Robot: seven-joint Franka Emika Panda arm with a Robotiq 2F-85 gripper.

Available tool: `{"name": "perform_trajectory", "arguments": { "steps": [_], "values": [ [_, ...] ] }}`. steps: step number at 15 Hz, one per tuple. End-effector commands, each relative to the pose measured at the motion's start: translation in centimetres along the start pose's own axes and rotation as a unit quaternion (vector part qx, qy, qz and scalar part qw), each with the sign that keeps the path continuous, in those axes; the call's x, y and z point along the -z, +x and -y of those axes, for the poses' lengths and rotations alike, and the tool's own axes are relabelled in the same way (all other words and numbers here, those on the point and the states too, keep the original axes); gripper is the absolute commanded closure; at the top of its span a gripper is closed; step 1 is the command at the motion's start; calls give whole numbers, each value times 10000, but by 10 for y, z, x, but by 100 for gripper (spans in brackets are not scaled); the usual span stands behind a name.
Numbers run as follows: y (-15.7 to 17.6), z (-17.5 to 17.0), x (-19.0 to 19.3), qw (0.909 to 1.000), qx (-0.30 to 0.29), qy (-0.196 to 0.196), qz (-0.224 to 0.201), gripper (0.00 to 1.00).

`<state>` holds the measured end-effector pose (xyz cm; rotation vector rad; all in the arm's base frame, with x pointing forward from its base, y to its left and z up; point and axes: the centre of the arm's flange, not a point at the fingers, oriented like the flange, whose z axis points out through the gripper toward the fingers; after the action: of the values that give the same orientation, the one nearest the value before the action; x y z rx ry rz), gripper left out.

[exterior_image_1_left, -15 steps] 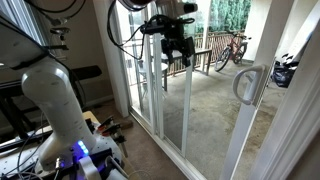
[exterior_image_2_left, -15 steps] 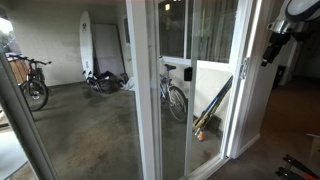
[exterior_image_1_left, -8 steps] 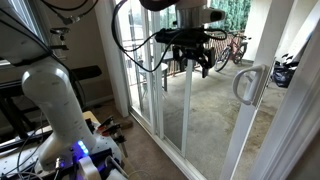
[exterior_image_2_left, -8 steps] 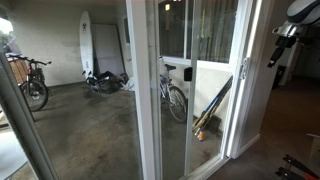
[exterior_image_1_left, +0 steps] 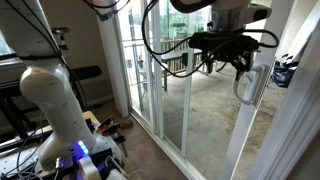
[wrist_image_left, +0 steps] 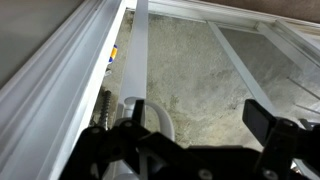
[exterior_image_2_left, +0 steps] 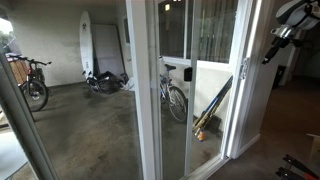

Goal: Slide the glass door to the left

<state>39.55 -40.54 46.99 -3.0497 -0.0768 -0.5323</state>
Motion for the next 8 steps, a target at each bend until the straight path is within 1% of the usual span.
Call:
{"name": "perform_trajectory", "arguments": {
  "steps": [1, 5, 7, 8],
  "values": [
    [13, -43, -24, 9991, 26, -302, -303, 0],
    [3, -43, -46, 9959, 277, -700, -499, 0],
    [1, -37, -58, 9932, 455, -846, -656, 0],
    [3, -33, -64, 9914, 481, -899, -819, 0]
  ]
}}
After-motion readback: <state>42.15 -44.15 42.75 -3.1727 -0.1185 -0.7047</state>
